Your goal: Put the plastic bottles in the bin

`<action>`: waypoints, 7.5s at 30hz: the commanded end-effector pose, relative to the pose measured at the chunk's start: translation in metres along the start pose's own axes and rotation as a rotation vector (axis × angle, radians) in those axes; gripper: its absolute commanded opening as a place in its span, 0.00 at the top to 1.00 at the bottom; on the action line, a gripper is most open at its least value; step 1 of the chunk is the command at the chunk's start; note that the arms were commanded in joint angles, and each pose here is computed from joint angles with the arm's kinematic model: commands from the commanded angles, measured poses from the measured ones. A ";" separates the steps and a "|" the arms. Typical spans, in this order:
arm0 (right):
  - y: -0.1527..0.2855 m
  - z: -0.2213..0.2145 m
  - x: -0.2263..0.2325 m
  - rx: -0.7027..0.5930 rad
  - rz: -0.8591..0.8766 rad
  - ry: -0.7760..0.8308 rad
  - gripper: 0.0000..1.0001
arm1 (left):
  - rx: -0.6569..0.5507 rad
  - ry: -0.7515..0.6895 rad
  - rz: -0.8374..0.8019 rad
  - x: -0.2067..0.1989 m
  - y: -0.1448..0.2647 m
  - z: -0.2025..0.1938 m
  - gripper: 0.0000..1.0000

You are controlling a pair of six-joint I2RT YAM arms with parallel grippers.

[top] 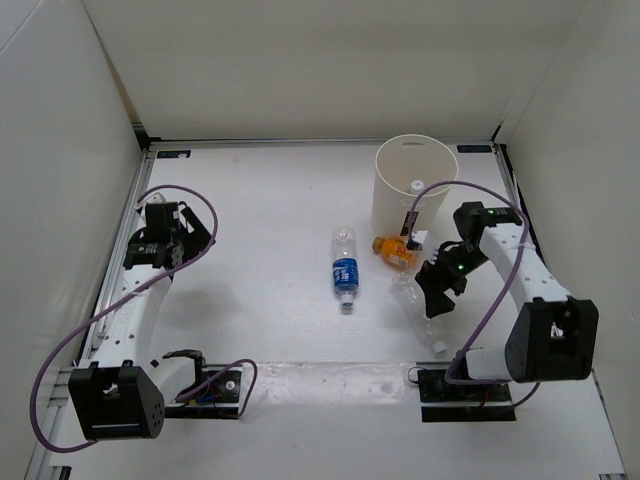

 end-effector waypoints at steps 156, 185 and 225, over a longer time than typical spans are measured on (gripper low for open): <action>0.174 0.100 -0.022 -0.611 -1.076 -0.256 0.10 | 0.788 -0.327 -0.660 -0.257 -0.051 -0.189 0.00; 0.161 0.087 -0.030 -0.543 -1.087 -0.308 0.10 | 0.950 -0.335 -0.641 -0.251 -0.062 -0.191 0.57; 0.140 0.064 -0.050 -0.560 -1.149 -0.532 0.10 | -0.283 -0.197 -1.344 -0.436 0.150 0.028 1.00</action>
Point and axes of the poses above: each gripper's point midway between its finger pads, its own y axis back along the fingers, its own x axis along the line the jaws close on, z = x × y, the point moved 9 cm from there along y, back along the fingers, and after that the axes turned 11 degrees about y, right-handed, at the moved point
